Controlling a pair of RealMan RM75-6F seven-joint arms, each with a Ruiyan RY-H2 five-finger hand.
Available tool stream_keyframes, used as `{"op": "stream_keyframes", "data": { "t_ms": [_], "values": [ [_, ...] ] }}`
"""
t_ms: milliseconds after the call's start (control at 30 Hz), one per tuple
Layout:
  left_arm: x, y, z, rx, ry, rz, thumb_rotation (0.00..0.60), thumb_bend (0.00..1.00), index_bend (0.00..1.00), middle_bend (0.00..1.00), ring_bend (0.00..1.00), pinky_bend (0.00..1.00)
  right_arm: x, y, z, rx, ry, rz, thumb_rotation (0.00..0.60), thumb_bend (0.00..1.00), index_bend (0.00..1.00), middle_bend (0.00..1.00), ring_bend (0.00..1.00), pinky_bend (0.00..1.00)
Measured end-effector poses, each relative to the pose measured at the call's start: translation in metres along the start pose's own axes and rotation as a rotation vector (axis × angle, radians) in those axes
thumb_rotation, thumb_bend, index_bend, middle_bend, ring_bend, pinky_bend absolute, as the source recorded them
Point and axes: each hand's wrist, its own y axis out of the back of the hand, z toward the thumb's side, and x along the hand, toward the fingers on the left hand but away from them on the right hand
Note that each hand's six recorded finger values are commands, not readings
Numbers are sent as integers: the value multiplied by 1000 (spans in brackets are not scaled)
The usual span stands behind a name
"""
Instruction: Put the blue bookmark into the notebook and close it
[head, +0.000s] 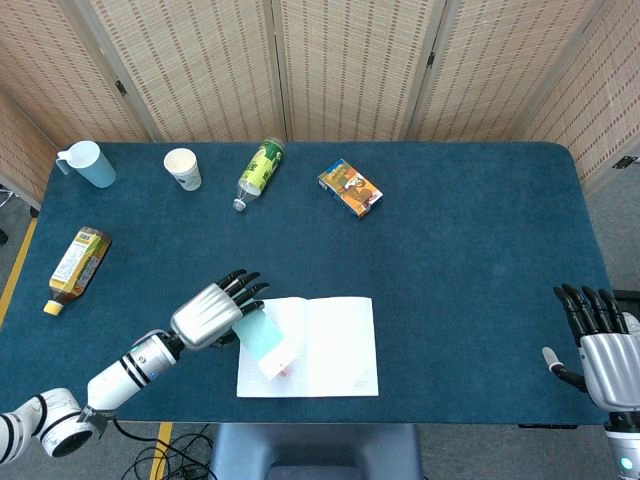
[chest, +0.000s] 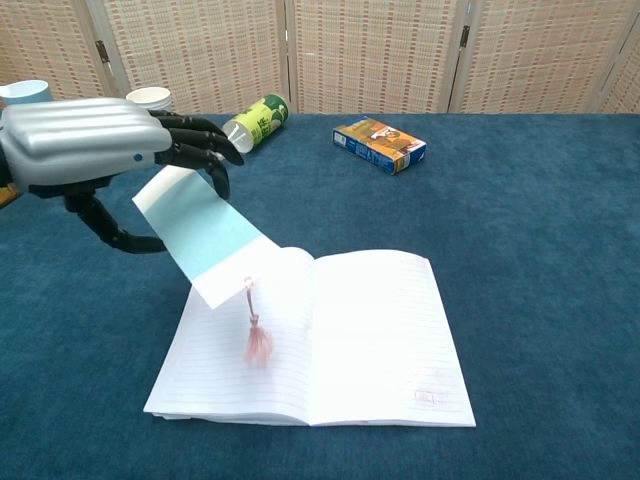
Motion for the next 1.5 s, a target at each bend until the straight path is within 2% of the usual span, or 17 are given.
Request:
{"op": "stream_keyframes", "data": {
  "t_ms": [167, 300, 567, 1067, 1500],
  "values": [
    [-9, 9, 39, 15, -109, 10, 600, 295, 404, 143, 78, 156, 0, -2, -2, -6, -5, 6, 600, 226, 0, 98, 51, 61],
    [-10, 10, 63, 27, -166, 5, 600, 295, 404, 143, 78, 156, 0, -3, -3, -9, -5, 7, 600, 226, 0, 98, 51, 61],
    [13, 2, 103, 71, -250, -11, 600, 294, 399, 143, 78, 156, -1, -6, -6, -16, -3, 13, 600, 226, 0, 98, 51, 61],
    [78, -10, 113, 234, -276, -40, 600, 295, 376, 143, 78, 154, 1, -6, -10, -17, -13, 15, 600, 226, 0, 98, 51, 61],
    [114, -24, 123, 349, -314, -66, 600, 295, 364, 143, 78, 150, 4, -5, -11, -12, -25, 14, 600, 226, 0, 98, 51, 61]
  ]
}}
